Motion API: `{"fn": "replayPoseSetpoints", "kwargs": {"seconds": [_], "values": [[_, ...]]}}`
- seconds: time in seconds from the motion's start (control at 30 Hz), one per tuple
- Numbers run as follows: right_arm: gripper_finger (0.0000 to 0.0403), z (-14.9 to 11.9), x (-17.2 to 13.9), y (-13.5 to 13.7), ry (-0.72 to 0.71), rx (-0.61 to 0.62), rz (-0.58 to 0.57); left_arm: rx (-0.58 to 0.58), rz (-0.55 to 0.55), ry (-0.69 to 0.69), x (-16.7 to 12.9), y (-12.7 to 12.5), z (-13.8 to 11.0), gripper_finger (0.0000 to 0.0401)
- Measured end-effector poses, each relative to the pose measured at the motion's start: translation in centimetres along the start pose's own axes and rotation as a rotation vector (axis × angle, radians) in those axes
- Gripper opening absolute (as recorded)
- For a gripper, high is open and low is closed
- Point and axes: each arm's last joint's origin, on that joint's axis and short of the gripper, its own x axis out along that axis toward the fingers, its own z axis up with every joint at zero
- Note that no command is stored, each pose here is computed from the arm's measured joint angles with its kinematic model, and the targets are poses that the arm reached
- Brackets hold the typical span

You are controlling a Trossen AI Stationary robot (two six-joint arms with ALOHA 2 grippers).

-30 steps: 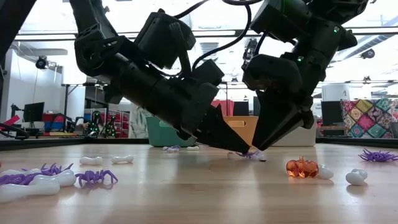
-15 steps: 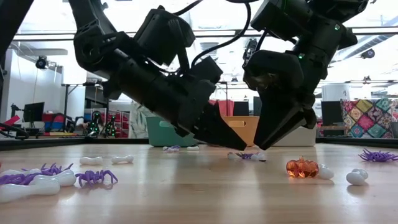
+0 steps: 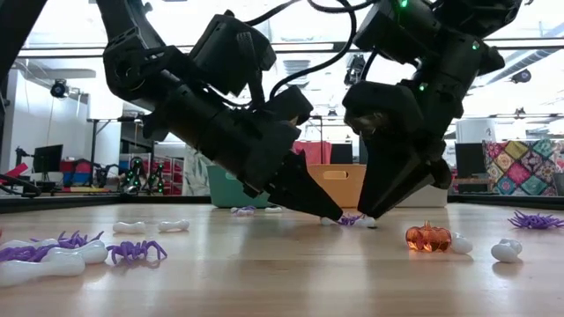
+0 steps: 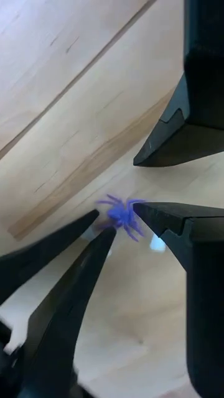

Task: Sort Halloween decoration
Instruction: Put the purple spider toy into the gray bin

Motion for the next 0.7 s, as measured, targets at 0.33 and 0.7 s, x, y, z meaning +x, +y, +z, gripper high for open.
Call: {"fn": "replayPoseSetpoints", "kwargs": {"seconds": [0.33, 0.7], "values": [[0.0091, 0.22, 0.23, 0.31, -0.028, 0.004, 0.035, -0.002, 0.028, 0.002, -0.11, 0.15, -0.28, 0.0039], [0.0091, 0.24, 0.38, 0.34, -0.037, 0.006, 0.036, -0.009, 0.030, 0.006, -0.12, 0.18, -0.37, 0.0039]]}}
